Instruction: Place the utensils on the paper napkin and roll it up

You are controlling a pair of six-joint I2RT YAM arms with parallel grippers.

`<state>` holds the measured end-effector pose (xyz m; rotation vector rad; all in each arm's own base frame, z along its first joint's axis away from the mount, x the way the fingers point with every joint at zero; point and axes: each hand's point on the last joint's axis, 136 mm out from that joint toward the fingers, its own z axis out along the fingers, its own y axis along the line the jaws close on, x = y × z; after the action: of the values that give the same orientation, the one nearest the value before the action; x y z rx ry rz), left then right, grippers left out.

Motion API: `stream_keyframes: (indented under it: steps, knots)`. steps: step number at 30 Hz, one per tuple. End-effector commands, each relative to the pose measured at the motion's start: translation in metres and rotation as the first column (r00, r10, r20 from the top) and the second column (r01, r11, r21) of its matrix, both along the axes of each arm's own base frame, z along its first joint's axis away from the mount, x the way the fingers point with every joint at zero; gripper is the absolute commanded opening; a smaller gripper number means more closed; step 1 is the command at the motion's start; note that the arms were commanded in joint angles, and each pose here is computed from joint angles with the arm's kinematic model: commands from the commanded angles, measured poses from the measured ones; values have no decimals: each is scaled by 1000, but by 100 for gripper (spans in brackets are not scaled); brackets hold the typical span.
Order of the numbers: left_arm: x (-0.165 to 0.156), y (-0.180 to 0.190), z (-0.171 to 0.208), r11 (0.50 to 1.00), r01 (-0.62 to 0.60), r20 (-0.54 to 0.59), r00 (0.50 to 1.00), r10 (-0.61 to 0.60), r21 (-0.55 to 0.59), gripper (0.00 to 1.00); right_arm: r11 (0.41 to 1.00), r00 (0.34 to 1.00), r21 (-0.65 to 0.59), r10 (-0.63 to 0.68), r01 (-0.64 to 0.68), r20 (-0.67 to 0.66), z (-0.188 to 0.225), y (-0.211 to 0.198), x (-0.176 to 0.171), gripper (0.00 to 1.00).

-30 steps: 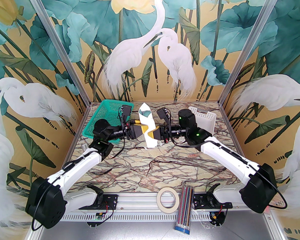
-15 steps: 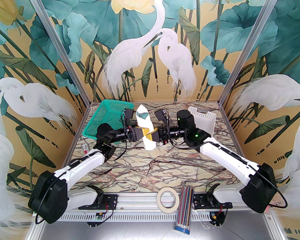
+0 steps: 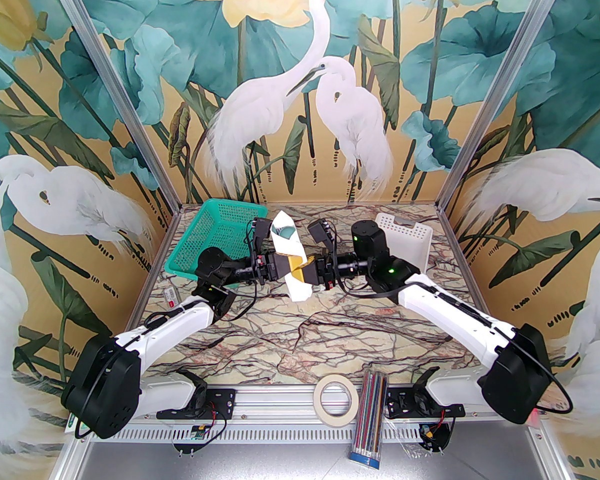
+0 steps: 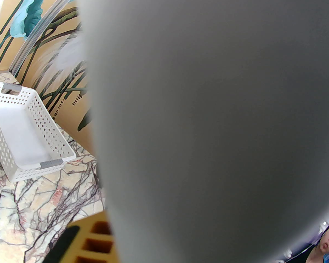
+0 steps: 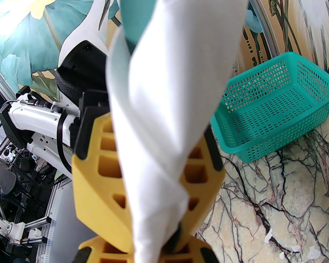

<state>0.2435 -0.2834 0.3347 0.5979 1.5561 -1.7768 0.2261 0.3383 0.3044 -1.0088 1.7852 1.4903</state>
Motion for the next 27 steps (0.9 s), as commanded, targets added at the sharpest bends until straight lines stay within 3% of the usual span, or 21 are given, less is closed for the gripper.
stream_keyframes:
  steps: [1,9,17,20,23,27]
  knots:
    - [-7,0,13,1000,18,49,999,-18,-10,19,1000,999,-10,-4,5,41,4,-2,-1,0]
    - [-8,3,14,1000,-3,66,998,3,4,22,1000,999,-17,-10,10,31,1,-5,-3,0]
    - [-8,3,14,1000,-6,71,997,6,5,6,1000,999,-17,-25,25,21,0,-9,-1,0]
    - [-7,5,16,1000,-8,76,997,7,6,0,999,999,-18,-33,34,16,1,-14,-1,17]
    - [-6,9,17,1000,-12,82,997,11,19,0,998,998,-23,-61,62,25,1,-25,0,39]
    - [-1,18,12,997,-21,77,997,15,70,0,991,990,-20,-131,132,41,5,-48,5,61]
